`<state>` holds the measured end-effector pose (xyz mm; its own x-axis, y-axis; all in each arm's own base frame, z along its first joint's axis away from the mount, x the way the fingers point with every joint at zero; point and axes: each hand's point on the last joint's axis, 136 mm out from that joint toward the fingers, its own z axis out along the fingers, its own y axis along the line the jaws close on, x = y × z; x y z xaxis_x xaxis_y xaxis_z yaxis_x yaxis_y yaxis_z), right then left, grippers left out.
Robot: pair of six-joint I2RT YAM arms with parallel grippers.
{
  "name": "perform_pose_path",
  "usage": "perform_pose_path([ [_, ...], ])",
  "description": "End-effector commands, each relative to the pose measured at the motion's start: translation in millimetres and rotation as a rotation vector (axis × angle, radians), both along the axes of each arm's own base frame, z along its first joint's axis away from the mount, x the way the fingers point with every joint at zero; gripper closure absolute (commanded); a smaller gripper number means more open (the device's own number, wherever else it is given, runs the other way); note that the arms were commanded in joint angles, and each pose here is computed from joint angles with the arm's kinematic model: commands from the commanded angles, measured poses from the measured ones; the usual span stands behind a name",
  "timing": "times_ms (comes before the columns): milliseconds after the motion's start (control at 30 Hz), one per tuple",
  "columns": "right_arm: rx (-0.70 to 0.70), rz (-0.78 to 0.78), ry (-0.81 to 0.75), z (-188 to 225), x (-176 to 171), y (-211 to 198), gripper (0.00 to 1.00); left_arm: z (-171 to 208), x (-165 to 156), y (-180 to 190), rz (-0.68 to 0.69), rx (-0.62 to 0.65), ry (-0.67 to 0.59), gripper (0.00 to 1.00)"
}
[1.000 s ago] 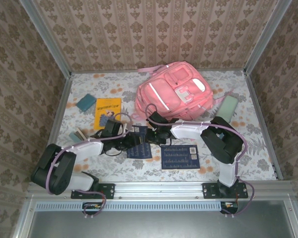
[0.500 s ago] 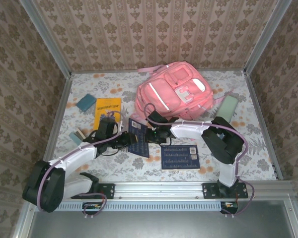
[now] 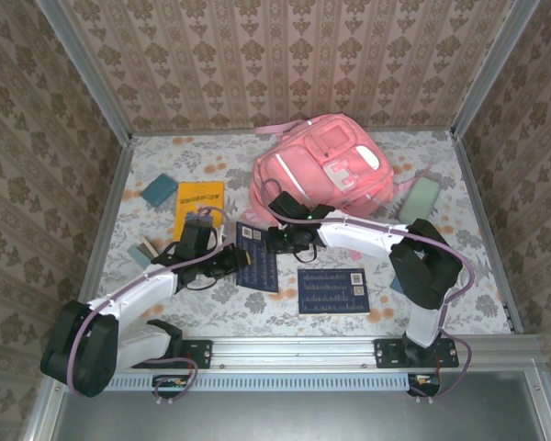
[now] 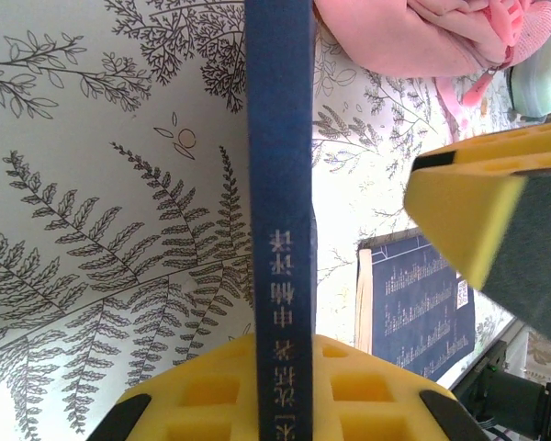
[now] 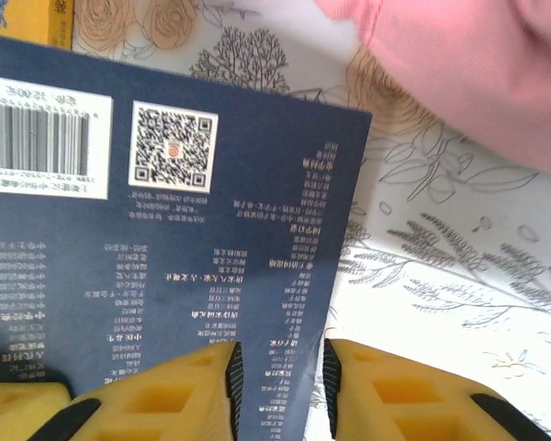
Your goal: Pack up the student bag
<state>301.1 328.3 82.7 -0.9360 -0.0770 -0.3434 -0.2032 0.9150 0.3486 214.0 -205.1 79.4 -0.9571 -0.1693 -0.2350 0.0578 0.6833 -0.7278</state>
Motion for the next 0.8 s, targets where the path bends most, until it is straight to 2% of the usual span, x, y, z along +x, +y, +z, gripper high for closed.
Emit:
perform_pose_path([
  [0, -0.098, 0.033, -0.147, 33.0, 25.8, -12.7, 0.65, 20.4, 12.3, 6.3, 0.037, -0.021, -0.061, 1.0],
  [133, -0.205, 0.093, -0.328, 51.7, 58.4, -17.6, 0.58, 38.2, 17.1, 17.4, 0.094, -0.04, -0.103, 1.0],
  [267, -0.297, 0.145, -0.409, 56.6, 88.7, -19.6, 0.51, 54.7, 19.5, 27.0, 0.13, -0.049, -0.134, 1.0],
  [533, -0.402, 0.143, -0.427, 46.0, 146.6, -36.9, 0.51, 65.8, 16.6, 35.5, 0.162, -0.059, -0.148, 1.0],
  [767, -0.498, 0.189, -0.374, 10.6, 168.0, -41.3, 0.48, 66.5, 19.0, 38.2, 0.181, -0.06, -0.148, 1.0],
])
